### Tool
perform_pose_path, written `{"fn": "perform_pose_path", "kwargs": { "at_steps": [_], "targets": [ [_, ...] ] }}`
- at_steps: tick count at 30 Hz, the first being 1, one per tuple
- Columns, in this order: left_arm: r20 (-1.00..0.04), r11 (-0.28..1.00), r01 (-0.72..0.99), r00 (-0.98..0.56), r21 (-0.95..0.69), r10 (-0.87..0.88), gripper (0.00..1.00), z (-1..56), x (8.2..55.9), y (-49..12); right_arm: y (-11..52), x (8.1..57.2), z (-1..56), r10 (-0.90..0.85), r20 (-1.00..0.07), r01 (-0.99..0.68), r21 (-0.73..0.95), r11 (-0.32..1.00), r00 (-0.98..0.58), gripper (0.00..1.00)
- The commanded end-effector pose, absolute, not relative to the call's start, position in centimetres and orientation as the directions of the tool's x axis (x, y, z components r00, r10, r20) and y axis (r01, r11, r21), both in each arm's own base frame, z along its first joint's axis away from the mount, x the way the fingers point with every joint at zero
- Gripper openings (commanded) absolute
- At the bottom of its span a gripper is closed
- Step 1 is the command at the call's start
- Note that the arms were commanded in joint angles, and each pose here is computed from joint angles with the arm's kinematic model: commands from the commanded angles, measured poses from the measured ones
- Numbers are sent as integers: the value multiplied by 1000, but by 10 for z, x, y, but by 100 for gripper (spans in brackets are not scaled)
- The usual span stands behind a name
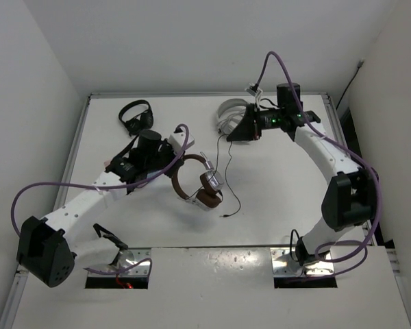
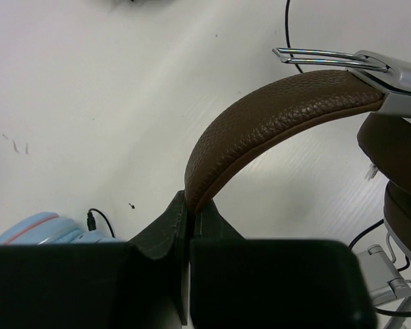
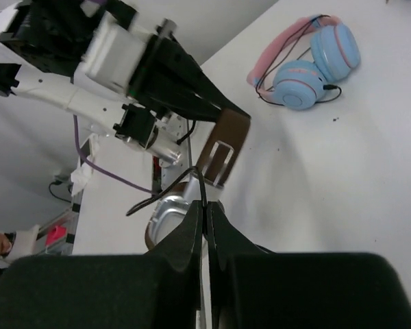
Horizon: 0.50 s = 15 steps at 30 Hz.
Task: Wrap the headphones
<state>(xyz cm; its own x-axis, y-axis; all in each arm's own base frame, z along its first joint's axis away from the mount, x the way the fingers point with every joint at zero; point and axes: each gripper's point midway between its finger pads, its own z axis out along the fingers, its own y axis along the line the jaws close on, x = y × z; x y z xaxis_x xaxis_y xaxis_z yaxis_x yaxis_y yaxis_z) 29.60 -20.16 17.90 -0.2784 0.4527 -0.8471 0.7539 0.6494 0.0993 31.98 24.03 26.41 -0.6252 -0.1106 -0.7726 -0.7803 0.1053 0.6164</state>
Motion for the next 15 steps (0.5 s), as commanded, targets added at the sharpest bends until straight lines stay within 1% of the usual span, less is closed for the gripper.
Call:
{"fn": "perform_pose_path", "kwargs": {
  "at_steps": [1,5,9,15],
  "targets": [
    [-928,660,746,-177,92,329,0,230,304,-212,231,320,266,-94,-796,-801,586,124,-597,0],
    [-933,641,763,-165,85,321,0,234,300,-215,231,328,251,-99,-776,-779,604,168,-623,0],
    [-936,630,772,-156,83,314,0,238,299,-217,232,336,242,-99,-760,-763,621,181,-642,0],
    [-940,652,755,-173,66,294,0,242,301,-216,234,361,234,-57,-745,-725,625,291,-665,0]
  ]
}}
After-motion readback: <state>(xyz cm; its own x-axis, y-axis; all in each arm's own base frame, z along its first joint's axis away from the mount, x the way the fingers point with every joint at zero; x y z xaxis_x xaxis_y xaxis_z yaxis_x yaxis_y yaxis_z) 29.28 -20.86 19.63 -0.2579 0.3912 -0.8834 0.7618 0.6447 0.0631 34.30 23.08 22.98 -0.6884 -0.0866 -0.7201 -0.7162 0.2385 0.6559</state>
